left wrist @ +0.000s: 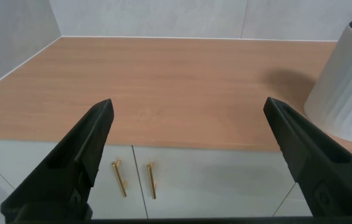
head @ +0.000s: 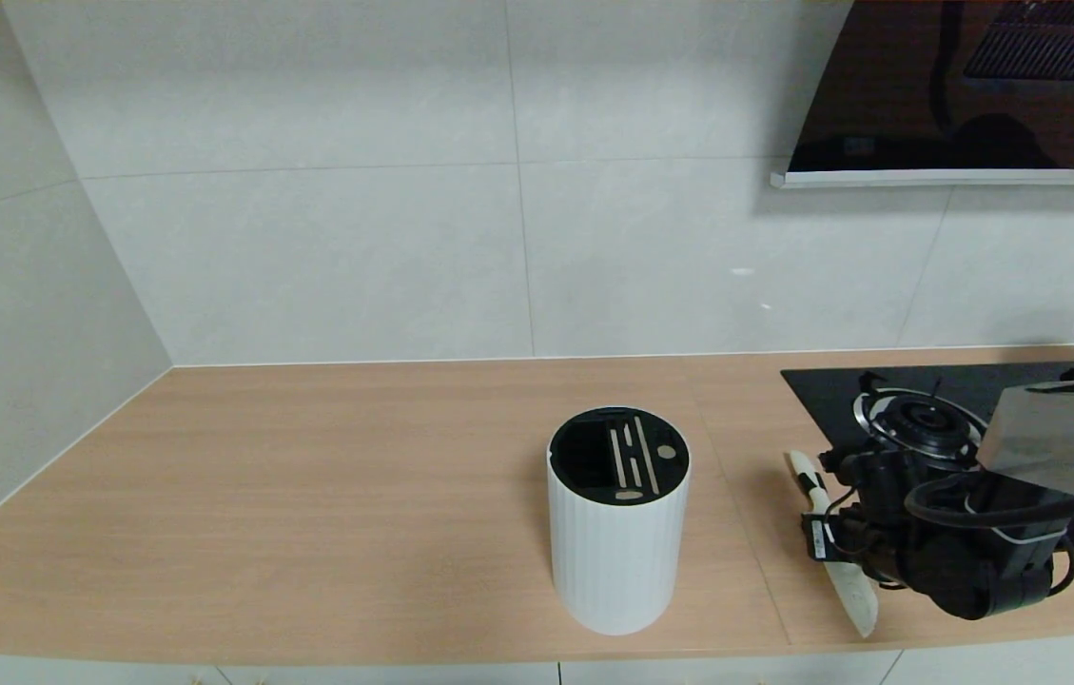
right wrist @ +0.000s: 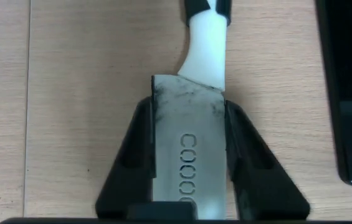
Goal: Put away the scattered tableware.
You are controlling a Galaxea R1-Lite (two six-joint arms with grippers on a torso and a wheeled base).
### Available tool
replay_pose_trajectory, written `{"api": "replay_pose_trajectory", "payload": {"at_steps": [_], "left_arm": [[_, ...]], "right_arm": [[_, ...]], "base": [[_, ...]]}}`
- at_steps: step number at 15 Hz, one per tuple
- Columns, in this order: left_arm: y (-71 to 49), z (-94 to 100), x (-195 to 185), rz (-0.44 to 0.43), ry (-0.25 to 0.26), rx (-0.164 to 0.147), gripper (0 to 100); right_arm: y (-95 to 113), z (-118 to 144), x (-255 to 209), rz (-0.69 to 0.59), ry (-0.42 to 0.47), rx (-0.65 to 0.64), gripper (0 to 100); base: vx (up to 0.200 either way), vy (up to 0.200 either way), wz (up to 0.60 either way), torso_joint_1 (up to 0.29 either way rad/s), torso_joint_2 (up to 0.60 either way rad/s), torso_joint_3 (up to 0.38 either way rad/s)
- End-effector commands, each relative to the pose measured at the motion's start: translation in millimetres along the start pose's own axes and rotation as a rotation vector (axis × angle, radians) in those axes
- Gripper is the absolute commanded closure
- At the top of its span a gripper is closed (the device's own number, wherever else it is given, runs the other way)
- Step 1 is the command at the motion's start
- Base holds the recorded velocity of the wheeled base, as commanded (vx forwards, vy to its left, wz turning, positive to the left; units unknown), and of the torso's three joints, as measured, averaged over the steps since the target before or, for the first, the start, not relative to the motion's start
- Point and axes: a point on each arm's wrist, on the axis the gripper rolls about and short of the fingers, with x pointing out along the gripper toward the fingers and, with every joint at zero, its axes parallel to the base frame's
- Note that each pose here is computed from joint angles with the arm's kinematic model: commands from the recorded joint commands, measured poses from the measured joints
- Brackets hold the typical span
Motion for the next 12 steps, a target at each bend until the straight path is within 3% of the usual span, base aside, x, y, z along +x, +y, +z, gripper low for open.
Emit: {"api": "replay_pose_trajectory", "payload": {"at_steps": [1, 5, 8, 12], "left_arm": [[0.0, 0.1, 0.1, 0.0, 0.001, -0.001, 0], [0.0, 0.1, 0.1, 0.0, 0.001, -0.001, 0], [0.0, -0.1, 0.1, 0.0, 0.002, 0.003, 0], [0.0, 0.1, 0.1, 0.0, 0.001, 0.006, 0]], "right_arm": [[0.7, 1.9, -1.7, 0.0, -0.006, 0.0, 100], [0.2, 24.9, -34.8, 0.002, -0.093, 0.008, 100], [3.9, 52.2, -84.6, 0.043, -0.225, 0.005, 100], [10.6, 69.8, -145.0, 0.114, -0.369, -0.03, 100]], "base": [[0.0, 0.0, 0.0, 0.0, 0.0, 0.0], [0.0, 0.0, 0.0, 0.0, 0.0, 0.0], [0.0, 0.0, 0.0, 0.0, 0.0, 0.0], [0.0, 0.0, 0.0, 0.0, 0.0, 0.0]]}}
